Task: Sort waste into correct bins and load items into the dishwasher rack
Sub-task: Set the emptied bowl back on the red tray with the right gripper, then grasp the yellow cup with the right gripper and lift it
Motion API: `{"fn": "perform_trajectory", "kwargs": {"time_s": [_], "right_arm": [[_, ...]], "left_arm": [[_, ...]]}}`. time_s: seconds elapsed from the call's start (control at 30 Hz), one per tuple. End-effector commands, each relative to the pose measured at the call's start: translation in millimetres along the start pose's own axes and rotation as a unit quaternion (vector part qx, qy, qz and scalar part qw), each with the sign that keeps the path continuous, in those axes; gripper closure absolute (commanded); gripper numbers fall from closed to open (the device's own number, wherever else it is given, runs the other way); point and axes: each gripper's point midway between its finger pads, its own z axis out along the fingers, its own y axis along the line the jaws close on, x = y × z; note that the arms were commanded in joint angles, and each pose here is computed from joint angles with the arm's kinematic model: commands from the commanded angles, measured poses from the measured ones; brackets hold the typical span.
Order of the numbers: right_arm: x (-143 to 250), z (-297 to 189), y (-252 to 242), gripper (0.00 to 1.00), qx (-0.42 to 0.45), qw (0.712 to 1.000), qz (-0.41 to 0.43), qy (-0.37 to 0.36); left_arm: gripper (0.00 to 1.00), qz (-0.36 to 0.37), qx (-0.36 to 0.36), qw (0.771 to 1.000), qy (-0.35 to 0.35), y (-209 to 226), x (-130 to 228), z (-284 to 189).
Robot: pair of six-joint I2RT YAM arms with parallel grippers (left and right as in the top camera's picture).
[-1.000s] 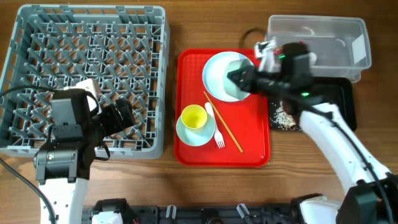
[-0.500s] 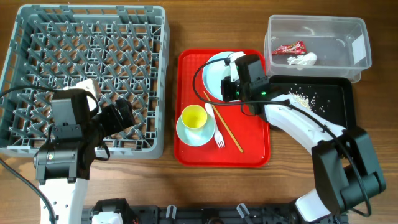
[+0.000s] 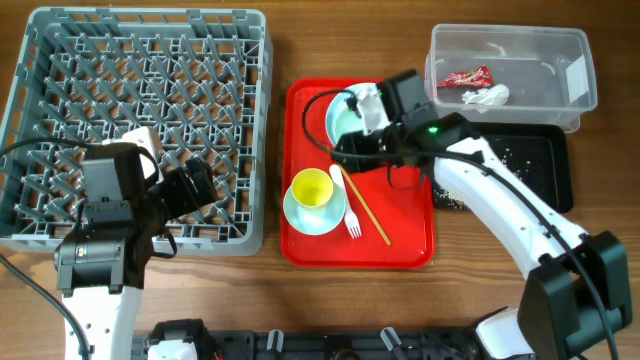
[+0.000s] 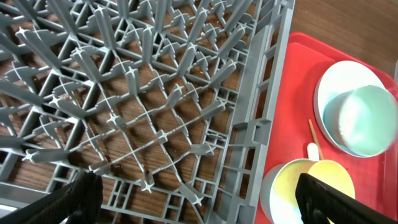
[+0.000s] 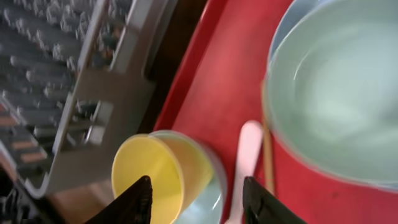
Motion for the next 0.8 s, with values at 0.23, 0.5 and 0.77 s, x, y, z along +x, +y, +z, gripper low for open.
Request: {"fn": "perform_trajectory", "kwargs": {"time_s": [0.23, 0.5, 0.77], "right_arm": [[58.9, 47.6, 9.2, 0.56, 0.052, 0.993, 0.037, 0.098], [58.1, 57.9, 2.9, 0.96, 0.063, 0.991, 0.054, 0.106], [-35.5, -47.3, 2.0, 0.96, 0.048, 0.994, 0.078, -0.053]], "left_arm": [[0.0, 0.002, 0.002, 1.0, -0.01, -3.2, -6.2, -4.2], [0.0, 0.002, 0.003, 1.0, -0.01, -3.3, -6.2, -4.2], [0.0, 0.009, 0.14, 0.99, 0.013, -51.2, -2.9, -8.6]]}}
